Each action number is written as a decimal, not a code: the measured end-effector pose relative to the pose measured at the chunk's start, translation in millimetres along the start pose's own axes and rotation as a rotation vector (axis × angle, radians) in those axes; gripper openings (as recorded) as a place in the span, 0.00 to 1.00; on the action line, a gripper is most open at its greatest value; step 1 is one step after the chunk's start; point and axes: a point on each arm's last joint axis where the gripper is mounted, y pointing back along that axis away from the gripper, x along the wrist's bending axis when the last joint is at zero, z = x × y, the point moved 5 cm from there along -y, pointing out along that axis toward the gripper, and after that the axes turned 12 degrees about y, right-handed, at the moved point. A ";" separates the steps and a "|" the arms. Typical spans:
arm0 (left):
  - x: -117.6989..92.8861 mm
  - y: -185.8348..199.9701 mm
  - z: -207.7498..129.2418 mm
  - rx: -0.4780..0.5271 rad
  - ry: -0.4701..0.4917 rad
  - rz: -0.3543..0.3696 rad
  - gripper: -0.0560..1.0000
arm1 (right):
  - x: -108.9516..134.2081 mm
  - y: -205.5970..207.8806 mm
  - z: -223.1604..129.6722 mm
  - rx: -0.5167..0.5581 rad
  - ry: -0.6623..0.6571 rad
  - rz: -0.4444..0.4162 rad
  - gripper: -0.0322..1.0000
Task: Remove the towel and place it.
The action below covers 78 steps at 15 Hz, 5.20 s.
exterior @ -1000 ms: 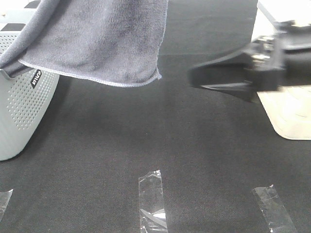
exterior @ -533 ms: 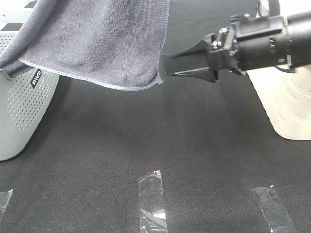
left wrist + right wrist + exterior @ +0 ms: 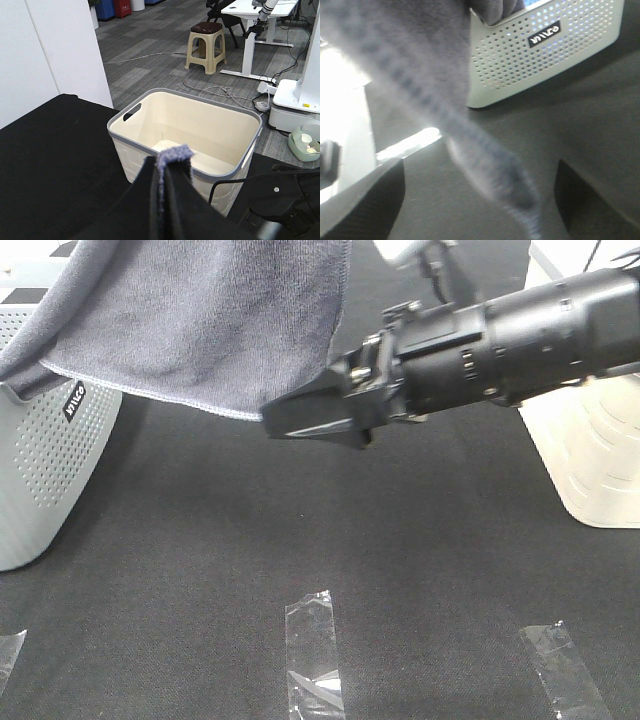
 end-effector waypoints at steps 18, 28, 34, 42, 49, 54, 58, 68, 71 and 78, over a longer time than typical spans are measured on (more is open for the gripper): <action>11.3 1.0 -0.5 0.011 -0.118 0.081 0.05 | 0.1 -2.9 -1.2 0.004 -0.049 -0.002 0.19; 12.5 1.1 -0.6 0.012 -0.130 0.089 0.05 | 2.0 10.7 5.4 0.034 -0.024 -0.060 0.38; 12.5 1.1 -0.6 0.012 -0.130 0.089 0.05 | 2.1 10.7 5.2 0.036 -0.022 -0.059 0.35; 12.7 1.1 -0.6 0.012 -0.132 0.090 0.05 | -1.5 8.6 1.0 0.051 -0.048 -0.074 0.03; 49.4 -17.2 -38.1 0.228 -0.133 0.294 0.05 | 2.4 54.5 6.4 0.290 -0.222 -0.259 0.03; 80.3 -60.1 -91.2 0.428 -0.154 0.402 0.05 | -39.3 122.9 29.5 0.587 -0.229 -0.684 0.03; 122.7 -90.8 -109.0 0.406 -0.215 0.470 0.05 | -76.4 148.6 77.9 0.582 -0.166 -0.904 0.03; 205.3 -18.3 62.9 -0.642 -0.459 0.529 0.05 | -159.9 177.3 255.6 0.064 0.339 -1.359 0.03; 217.0 -15.8 61.8 -0.598 -0.447 0.567 0.05 | -171.4 186.6 260.5 -0.029 0.321 -1.375 0.03; 281.7 -74.1 -98.8 0.245 -0.053 0.705 0.05 | -207.1 120.1 141.2 0.472 -0.132 -1.141 0.03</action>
